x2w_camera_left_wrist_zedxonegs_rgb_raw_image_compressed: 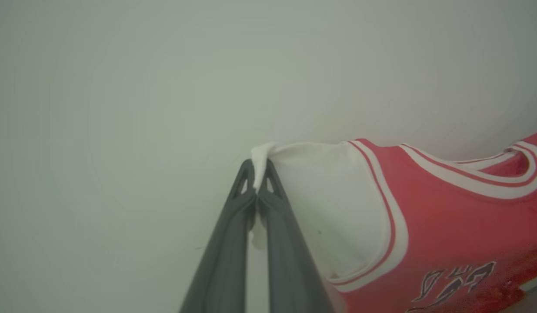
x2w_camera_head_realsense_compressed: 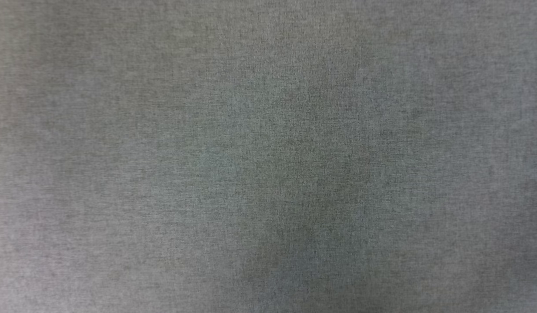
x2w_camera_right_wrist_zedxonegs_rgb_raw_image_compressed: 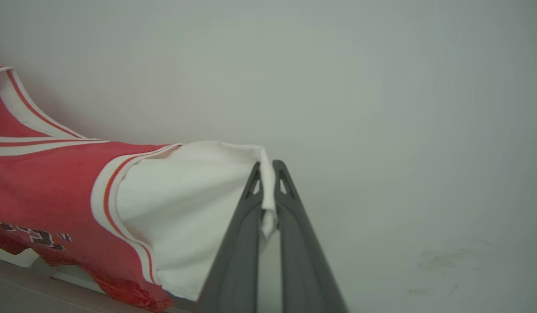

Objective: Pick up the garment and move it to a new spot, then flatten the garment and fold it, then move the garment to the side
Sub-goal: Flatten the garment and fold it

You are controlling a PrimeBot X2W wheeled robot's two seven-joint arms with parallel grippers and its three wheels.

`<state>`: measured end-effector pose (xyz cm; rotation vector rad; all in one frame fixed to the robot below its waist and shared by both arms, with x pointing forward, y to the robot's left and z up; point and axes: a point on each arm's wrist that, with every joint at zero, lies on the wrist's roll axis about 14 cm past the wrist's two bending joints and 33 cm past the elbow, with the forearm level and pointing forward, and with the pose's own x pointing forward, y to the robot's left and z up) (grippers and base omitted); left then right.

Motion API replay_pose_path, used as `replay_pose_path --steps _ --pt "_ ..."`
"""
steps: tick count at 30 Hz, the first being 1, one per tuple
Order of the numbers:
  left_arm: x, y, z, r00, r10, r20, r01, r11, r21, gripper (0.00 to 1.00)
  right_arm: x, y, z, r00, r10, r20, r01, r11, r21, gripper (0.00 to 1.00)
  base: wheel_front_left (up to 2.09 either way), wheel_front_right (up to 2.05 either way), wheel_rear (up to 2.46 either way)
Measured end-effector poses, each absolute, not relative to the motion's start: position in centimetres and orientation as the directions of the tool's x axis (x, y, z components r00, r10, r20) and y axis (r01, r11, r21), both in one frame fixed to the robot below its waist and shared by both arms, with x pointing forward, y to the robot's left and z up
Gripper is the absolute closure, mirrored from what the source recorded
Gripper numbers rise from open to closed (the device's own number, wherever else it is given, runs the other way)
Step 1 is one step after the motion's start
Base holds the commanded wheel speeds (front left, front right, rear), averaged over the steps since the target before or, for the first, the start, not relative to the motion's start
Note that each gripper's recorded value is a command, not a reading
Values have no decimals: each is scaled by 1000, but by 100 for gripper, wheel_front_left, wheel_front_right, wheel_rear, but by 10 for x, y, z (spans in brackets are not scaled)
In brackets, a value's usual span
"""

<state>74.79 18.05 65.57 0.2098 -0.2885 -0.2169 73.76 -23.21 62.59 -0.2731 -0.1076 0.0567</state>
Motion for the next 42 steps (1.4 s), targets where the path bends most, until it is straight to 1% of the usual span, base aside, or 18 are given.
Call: replay_pose_path --steps 5,9,13,15,18,23,26,29,33,35,38,42 --pt "731 170 588 954 -277 116 250 946 207 100 725 -223 581 995 100 3 -96 960 -263 100 0 0 0" --pt "702 165 532 950 -312 -17 310 936 169 100 704 -221 547 991 115 -73 -129 965 -230 100 0 0 0" --pt "662 168 490 938 -325 -120 339 931 132 100 668 -215 507 974 145 -174 -179 965 -194 100 0 0 0" --pt "638 168 475 930 -335 -154 355 926 131 100 646 -207 491 959 182 -217 -221 960 -174 100 0 0 0" --pt "599 166 452 915 -341 -217 368 925 100 100 607 -210 472 935 213 -283 -263 952 -154 100 0 0 0" --pt "542 176 439 908 -319 -273 356 930 97 100 541 -218 454 893 248 -375 -317 939 -133 100 0 0 0" --pt "499 176 421 883 -320 -344 361 931 61 100 511 -228 454 883 248 -399 -319 940 -121 100 0 0 0" --pt "465 185 410 869 -302 -392 348 936 50 100 486 -238 454 875 233 -424 -308 944 -117 100 0 0 0" --pt "428 192 402 852 -283 -439 342 938 59 100 454 -249 450 856 215 -470 -319 935 -154 100 0 0 0" --pt "414 196 402 848 -273 -454 333 941 56 100 440 -251 448 848 209 -488 -315 938 -146 100 0 0 0" --pt "396 206 405 841 -257 -475 320 946 55 100 412 -251 438 812 216 -542 -326 938 -115 100 0 0 0" --pt "368 212 402 813 -263 -519 325 945 30 100 385 -265 437 788 184 -588 -316 940 -130 100 0 0 0"
